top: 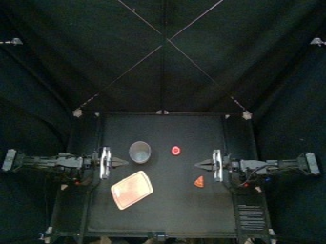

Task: Pick the donut then place it on the pink plate
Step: Pick the donut

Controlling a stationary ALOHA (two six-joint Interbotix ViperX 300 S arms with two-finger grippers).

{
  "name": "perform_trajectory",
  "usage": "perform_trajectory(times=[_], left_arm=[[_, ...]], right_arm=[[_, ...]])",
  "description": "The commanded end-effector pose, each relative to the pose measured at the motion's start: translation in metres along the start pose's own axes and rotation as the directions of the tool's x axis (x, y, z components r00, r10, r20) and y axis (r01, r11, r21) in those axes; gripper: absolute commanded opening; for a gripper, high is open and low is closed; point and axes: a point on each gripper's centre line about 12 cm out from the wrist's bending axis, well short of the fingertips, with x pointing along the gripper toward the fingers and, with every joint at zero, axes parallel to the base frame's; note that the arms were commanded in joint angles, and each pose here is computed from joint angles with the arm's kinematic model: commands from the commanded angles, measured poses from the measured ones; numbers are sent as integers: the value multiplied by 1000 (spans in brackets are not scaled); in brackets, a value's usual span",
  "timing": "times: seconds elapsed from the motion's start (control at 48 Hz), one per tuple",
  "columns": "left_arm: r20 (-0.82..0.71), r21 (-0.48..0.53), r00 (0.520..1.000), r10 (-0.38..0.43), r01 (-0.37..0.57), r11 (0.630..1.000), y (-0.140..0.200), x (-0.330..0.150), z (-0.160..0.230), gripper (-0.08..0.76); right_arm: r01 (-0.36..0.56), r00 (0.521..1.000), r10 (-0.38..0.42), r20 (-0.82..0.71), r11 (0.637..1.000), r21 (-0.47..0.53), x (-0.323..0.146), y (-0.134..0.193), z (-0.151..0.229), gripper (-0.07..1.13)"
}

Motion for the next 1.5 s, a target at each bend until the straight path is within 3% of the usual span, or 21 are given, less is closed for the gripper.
perform_trajectory(times=[0.021,0.271,0.396,0.521,0.688,0.812,0.938,1.333,1.5], left_arm=[[38,4,999,9,-9,1000,2,7,19,34],[35,5,999,24,-24,1000,5,6,17,16],[25,4,999,30,-31,1000,6,5,13,16],[23,5,999,30,-31,1000,6,5,11,16],[19,5,999,32,-32,999,6,5,10,16],[9,5,999,32,-32,999,7,6,7,16],[6,5,999,32,-32,999,7,5,6,16],[-20,6,999,35,-35,999,7,3,-6,16],[-27,6,999,41,-41,999,8,2,-9,16]], right_arm=[[45,999,-45,-1,999,4,7,-9,4,59],[196,975,-196,-102,981,-15,29,-46,-12,77],[265,946,-264,-187,964,-15,37,-65,-34,167],[319,911,-310,-272,948,-12,44,-82,-58,420],[354,893,-336,-301,935,6,56,-93,-77,873],[375,882,-353,-310,927,12,64,-101,-86,1079],[388,866,-362,-345,921,9,73,-109,-97,1070],[518,744,-426,-515,855,42,90,-149,-152,1060],[522,709,-409,-575,852,39,95,-153,-166,1060]])
